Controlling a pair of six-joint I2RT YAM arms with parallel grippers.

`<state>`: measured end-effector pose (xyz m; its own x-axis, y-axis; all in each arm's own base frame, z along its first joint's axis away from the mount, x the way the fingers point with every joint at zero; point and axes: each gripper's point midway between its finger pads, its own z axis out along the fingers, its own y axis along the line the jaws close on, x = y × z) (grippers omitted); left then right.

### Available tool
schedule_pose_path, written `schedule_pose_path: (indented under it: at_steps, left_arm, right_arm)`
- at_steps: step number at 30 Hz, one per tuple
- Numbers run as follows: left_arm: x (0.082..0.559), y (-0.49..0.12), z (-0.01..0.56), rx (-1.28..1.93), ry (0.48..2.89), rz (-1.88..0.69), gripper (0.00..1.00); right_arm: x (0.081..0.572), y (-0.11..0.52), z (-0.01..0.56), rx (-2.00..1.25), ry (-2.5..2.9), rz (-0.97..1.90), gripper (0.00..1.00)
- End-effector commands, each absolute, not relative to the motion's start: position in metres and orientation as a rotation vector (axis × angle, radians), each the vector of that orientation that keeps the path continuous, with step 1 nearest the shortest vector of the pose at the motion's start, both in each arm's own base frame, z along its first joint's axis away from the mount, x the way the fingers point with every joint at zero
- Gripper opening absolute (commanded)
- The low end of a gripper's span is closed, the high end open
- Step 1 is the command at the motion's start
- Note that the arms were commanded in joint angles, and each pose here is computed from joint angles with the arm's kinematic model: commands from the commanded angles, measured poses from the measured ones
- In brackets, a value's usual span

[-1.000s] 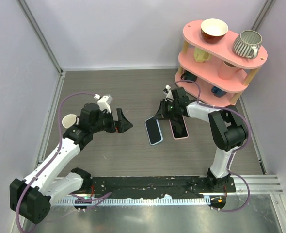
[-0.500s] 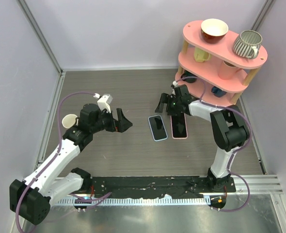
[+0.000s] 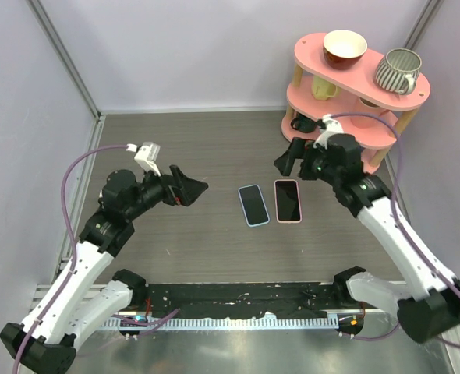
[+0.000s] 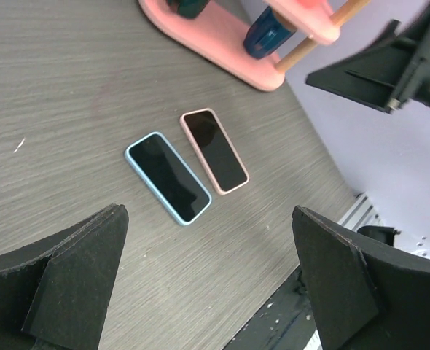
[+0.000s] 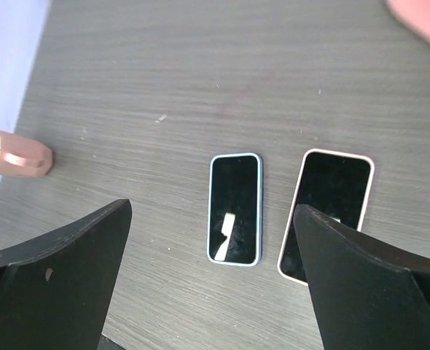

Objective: Put the phone into the phone case

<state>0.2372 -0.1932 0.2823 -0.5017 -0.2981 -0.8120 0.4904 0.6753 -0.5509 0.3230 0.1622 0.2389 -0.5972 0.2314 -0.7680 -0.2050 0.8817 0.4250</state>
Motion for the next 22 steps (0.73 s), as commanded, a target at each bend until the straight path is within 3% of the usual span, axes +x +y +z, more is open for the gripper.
schedule_pose_path:
  at_steps: [1,9,22]
  left_arm:
    - [0.233,-0.192,0.332,0.13,1.721,-1.014,1.0]
    - [0.221,-0.174,0.344,0.105,1.651,-0.964,1.0]
    - [0.212,-0.158,0.349,0.131,1.629,-0.864,1.0]
  right_arm:
    - [0.285,0.139,0.276,-0.03,2.02,0.548,1.0]
    - [0.254,0.142,0.268,-0.011,2.013,0.658,1.0]
    - [0.251,0.151,0.278,0.017,1.956,0.76,1.0]
